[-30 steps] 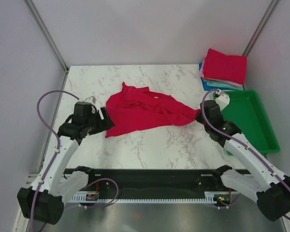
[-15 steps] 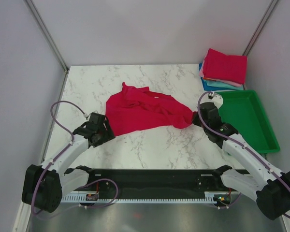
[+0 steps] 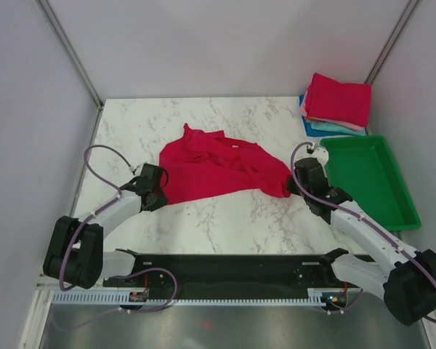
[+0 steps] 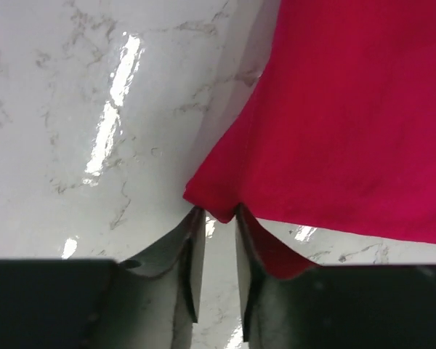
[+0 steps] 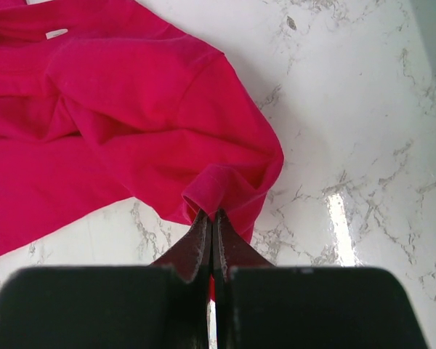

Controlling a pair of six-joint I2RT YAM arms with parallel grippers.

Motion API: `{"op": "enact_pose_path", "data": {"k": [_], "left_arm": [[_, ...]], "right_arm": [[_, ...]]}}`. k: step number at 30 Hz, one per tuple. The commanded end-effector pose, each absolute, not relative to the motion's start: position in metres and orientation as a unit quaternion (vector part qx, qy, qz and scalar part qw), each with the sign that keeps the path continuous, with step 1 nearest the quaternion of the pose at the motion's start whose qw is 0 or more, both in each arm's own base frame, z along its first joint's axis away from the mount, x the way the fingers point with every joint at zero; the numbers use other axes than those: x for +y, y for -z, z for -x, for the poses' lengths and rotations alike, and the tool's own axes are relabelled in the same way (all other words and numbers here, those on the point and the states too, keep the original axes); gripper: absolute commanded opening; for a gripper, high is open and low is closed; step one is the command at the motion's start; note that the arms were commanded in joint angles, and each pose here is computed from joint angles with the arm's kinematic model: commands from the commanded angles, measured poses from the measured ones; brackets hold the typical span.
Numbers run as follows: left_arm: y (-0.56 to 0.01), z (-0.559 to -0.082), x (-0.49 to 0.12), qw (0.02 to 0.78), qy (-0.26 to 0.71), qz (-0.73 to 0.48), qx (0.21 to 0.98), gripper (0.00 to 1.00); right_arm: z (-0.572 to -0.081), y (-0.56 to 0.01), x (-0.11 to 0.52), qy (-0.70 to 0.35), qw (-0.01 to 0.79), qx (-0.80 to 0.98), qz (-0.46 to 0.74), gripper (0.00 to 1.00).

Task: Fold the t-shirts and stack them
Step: Flatten the tshirt out

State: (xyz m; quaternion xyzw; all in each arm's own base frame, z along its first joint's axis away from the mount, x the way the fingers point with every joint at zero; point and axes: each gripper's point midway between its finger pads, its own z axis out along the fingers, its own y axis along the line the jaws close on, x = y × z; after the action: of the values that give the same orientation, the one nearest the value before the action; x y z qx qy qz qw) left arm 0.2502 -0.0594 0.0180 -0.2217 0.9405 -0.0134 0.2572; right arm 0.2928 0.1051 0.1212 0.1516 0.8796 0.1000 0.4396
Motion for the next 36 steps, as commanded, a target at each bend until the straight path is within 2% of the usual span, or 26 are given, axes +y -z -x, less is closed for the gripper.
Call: {"op": "enact_pose_path", "data": {"k": [1, 2, 4, 9, 12, 16, 20, 25, 27, 33, 36], "left_arm": [[-0.036, -0.282, -0.065, 0.302, 0.029, 0.231, 0.924, 0.26], [-0.038, -0.285, -0.065, 0.305, 0.029, 0.230, 0.924, 0.16], [-0.049, -0.291, -0.067, 0.317, 0.036, 0.221, 0.921, 0.03], [-0.087, -0.286, -0.070, 0.341, 0.054, 0.212, 0.914, 0.02], [-0.137, -0.279, -0.068, 0.376, 0.073, 0.204, 0.901, 0.02], [-0.234, -0.270, -0.066, 0.444, 0.100, 0.160, 0.876, 0.02], [-0.331, -0.252, -0.059, 0.526, 0.114, 0.107, 0.836, 0.02], [-0.454, -0.211, -0.046, 0.645, 0.121, 0.041, 0.753, 0.02], [-0.495, -0.192, -0.042, 0.685, 0.124, 0.017, 0.718, 0.02], [-0.564, -0.156, -0.028, 0.756, 0.110, -0.012, 0.645, 0.02], [-0.570, -0.168, -0.025, 0.758, 0.091, -0.010, 0.645, 0.02]], "right_arm": [[-0.298, -0.126, 0.104, -0.102, 0.456, 0.872, -0.145, 0.00], [-0.298, -0.127, 0.104, -0.103, 0.457, 0.872, -0.145, 0.00], [-0.298, -0.129, 0.102, -0.104, 0.458, 0.870, -0.147, 0.00], [-0.296, -0.153, 0.106, -0.133, 0.474, 0.857, -0.154, 0.00], [-0.294, -0.192, 0.108, -0.159, 0.501, 0.836, -0.155, 0.00], [-0.284, -0.273, 0.103, -0.197, 0.567, 0.786, -0.148, 0.00], [-0.253, -0.359, 0.084, -0.229, 0.638, 0.719, -0.154, 0.00], [-0.203, -0.467, 0.053, -0.262, 0.722, 0.620, -0.159, 0.00], [-0.188, -0.488, 0.044, -0.261, 0.735, 0.605, -0.160, 0.00], [-0.140, -0.569, 0.014, -0.265, 0.791, 0.528, -0.158, 0.00], [-0.146, -0.592, 0.012, -0.242, 0.802, 0.525, -0.153, 0.00]]}}
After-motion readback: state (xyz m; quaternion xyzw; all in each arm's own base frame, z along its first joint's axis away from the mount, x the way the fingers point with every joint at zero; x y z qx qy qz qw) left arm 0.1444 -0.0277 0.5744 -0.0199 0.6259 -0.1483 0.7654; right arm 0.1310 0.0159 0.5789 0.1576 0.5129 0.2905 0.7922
